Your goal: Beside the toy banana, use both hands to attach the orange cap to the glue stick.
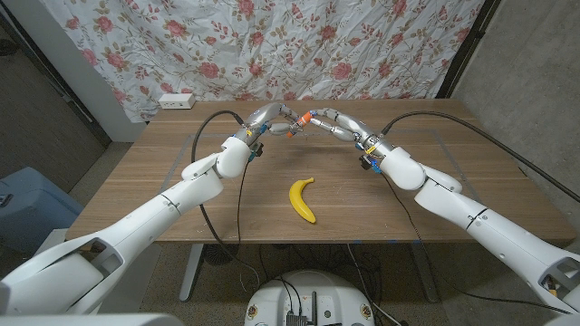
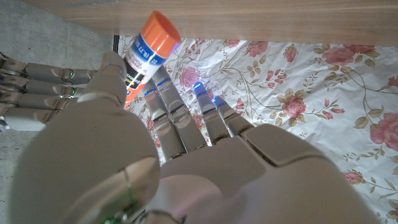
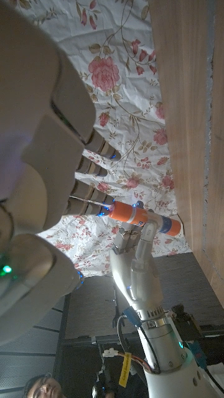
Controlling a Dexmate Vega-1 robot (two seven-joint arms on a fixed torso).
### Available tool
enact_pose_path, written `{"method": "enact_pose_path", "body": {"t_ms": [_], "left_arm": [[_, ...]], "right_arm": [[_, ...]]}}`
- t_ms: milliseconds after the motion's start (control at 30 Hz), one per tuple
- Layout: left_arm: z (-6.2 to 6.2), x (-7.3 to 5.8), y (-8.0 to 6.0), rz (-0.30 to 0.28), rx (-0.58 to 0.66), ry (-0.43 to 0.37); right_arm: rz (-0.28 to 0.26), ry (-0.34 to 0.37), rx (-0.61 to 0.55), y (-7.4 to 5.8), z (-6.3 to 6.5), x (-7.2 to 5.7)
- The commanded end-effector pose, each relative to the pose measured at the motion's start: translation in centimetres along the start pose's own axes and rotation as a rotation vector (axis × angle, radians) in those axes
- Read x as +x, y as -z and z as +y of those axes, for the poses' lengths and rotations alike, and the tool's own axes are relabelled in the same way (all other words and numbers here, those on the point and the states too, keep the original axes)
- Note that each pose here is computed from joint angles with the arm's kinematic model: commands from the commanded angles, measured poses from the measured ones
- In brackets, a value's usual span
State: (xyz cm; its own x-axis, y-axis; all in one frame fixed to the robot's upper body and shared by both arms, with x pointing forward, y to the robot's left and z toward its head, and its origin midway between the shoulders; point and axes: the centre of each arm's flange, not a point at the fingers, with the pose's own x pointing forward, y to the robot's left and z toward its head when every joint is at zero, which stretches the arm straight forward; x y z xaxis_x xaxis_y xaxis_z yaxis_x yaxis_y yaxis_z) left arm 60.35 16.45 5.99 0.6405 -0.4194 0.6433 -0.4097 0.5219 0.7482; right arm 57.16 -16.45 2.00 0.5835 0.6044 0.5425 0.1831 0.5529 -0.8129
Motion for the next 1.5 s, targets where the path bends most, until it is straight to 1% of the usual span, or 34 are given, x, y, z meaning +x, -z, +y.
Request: {"method": "enact_pose_path", "body": {"t_ms": [33, 600, 867, 1100, 1500], "left_arm": [[-0.09, -0.13, -0.08, 0.002, -0.003, 0.001], [-0.11, -0.07, -0.16, 0.002, -0.001, 0.002], [-0.22, -0.17, -0.3, 0.004, 0.001, -0.001], [-0.24, -0.25, -0.4, 0.007, 0.003, -0.011], [-0.3, -0.32, -0.46, 0.011, 0.003, -0.022]], "right_arm": [[0.0, -0.011, -0.013, -0.18, 0.19, 0.11], [0.002, -0.03, -0.048, -0.35, 0.53, 0.03], [0.003, -0.039, -0.046, -0.43, 0.71, 0.0], [0.009, -0.049, -0.047, -0.51, 0.85, -0.02], [0.004, -0.064, -0.058, -0.54, 1.0, 0.11]]}}
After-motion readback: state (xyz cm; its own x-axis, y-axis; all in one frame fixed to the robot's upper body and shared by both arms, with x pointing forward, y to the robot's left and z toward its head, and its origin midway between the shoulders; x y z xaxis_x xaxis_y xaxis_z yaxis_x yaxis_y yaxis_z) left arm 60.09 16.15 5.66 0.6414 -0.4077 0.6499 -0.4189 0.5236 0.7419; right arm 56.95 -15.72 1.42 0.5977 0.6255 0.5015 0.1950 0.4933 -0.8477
